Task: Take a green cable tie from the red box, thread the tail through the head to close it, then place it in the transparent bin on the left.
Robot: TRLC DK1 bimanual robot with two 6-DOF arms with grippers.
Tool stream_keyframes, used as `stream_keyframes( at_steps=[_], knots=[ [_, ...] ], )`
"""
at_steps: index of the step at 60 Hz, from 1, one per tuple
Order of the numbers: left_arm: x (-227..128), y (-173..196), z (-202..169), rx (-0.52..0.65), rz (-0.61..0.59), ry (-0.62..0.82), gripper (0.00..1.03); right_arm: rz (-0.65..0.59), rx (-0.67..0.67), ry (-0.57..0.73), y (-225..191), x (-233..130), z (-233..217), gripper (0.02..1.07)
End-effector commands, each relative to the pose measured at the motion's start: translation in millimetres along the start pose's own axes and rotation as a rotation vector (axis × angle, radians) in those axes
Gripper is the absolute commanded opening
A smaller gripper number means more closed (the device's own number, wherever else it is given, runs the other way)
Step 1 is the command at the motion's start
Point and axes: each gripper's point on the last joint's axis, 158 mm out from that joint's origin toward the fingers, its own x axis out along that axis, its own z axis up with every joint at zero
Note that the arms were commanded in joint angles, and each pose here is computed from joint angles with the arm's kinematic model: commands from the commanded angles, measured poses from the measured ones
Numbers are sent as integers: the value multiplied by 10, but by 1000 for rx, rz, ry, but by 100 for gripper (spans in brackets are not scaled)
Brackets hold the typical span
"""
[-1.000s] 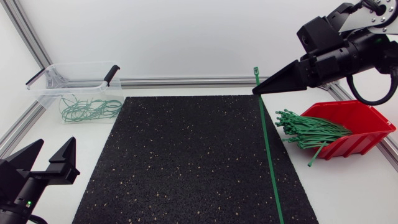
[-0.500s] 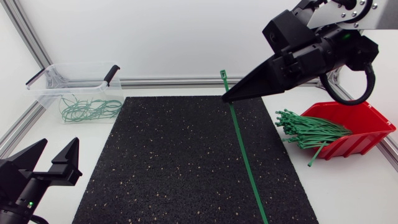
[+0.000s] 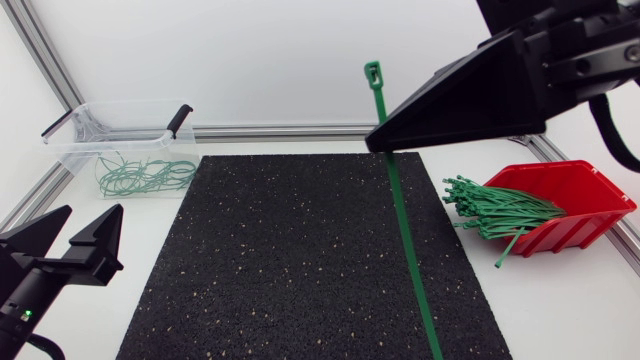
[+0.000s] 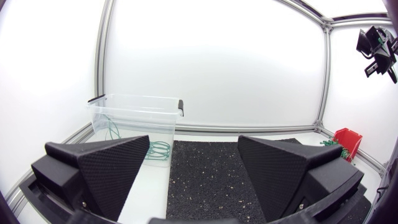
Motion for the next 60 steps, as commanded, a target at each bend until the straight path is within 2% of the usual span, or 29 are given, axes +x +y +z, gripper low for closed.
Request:
stream_keyframes(
  at_steps=[1,8,26,36,42,60],
  knots=[
    [16,-40,93,-25,-11,11,99,32,-25,4,271,31,34,7],
    [-9,-147,125,-36,-59,3,99,55,-59,8,485,73,33,7],
    [-26,-456,225,-108,-180,29,96,93,-81,25,673,191,46,7],
    [-7,-656,360,-183,-267,92,96,90,-62,29,625,246,44,7],
    [-5,-750,440,-210,-307,114,96,93,32,47,609,322,11,7],
    [56,-1026,524,-268,-431,236,96,-1,52,80,191,537,-136,7]
  ],
)
